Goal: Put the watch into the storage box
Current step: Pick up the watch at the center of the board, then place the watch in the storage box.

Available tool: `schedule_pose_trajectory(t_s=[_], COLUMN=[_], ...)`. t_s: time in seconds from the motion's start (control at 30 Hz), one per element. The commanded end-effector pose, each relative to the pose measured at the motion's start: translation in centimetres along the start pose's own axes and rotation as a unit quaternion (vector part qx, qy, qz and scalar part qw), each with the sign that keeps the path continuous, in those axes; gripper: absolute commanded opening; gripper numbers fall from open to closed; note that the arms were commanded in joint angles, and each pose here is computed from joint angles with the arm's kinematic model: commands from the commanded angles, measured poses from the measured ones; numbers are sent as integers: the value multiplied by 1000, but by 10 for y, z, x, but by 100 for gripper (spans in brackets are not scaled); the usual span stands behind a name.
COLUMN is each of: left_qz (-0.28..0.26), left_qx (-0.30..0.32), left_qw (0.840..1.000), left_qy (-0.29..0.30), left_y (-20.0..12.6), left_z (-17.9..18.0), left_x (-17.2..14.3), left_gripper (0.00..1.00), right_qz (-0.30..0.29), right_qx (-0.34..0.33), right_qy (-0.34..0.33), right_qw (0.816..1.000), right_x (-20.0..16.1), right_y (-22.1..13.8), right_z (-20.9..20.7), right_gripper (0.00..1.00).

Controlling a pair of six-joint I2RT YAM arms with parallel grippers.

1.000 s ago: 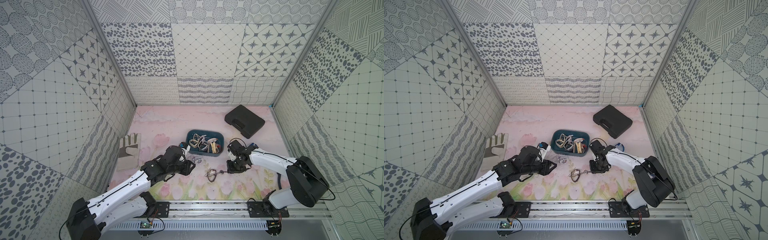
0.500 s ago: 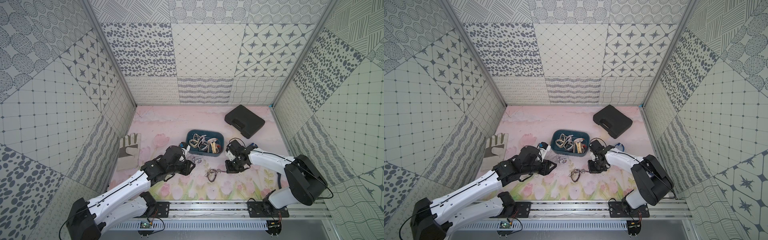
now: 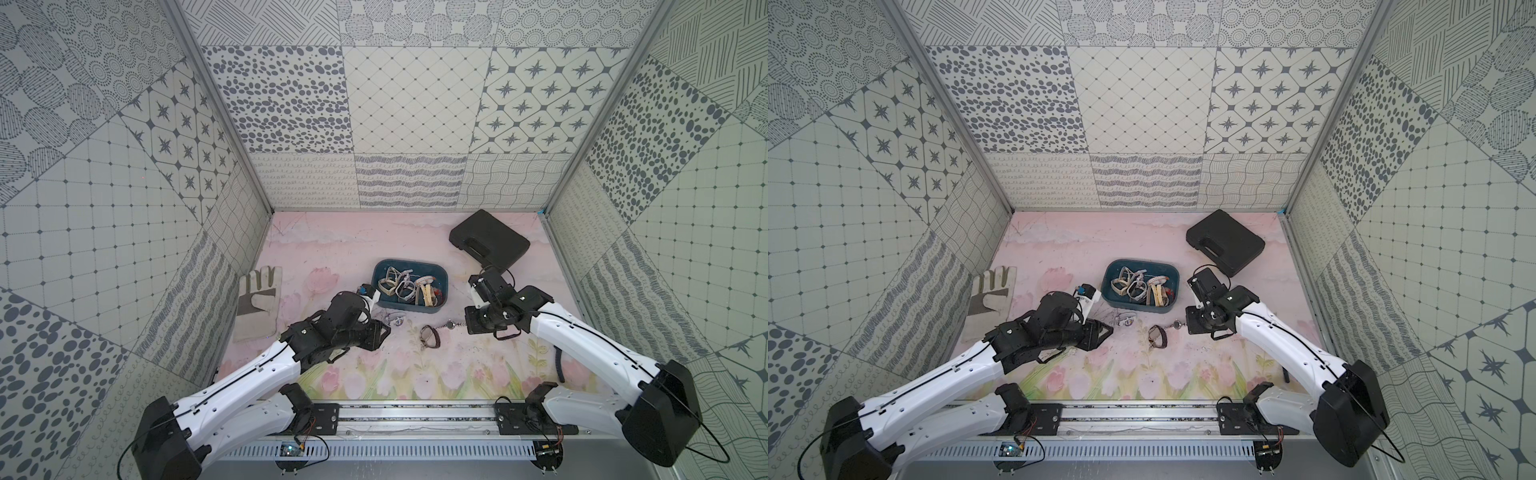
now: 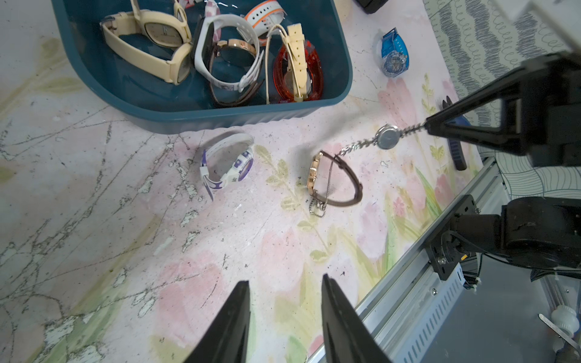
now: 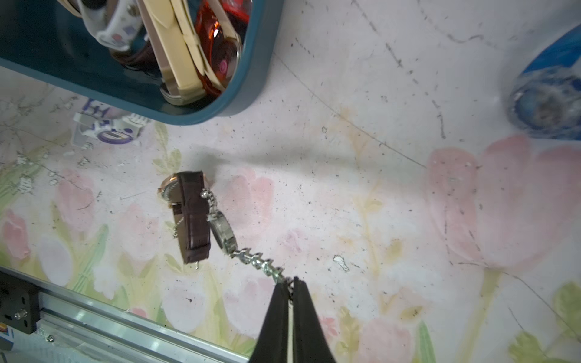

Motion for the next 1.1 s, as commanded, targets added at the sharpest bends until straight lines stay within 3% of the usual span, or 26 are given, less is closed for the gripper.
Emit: schedule_pose_trajectory(t_s=[0.0, 0.53, 1.07], left_qz=[-16, -11, -9], left_qx=[2, 8, 7], left_qw=[1000, 1000, 1000], left_qy=[6, 6, 3], left_y=[-1, 0, -1], left_z=[-1, 1, 0], left_x=[8, 7, 8], left_gripper=[42, 42, 42], right_qz=[-40, -123, -148], right_qx=[-47, 57, 116], right_qy=[-3, -35, -69], right_qw=[998, 990, 980], right_x=[11, 55, 93], right_y=[-29, -112, -120], right_z=[-17, 34, 80], right_gripper=[0, 0, 0])
Point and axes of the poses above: each gripper's point midway between its finger pads, its own y axis out along the fingers, its own z axis along the line the jaws close on, x = y × z, the point moved 1 cm from there along -y, back along the fingers, and after that the axes turned 14 degrees about y, right-handed, at the moved point
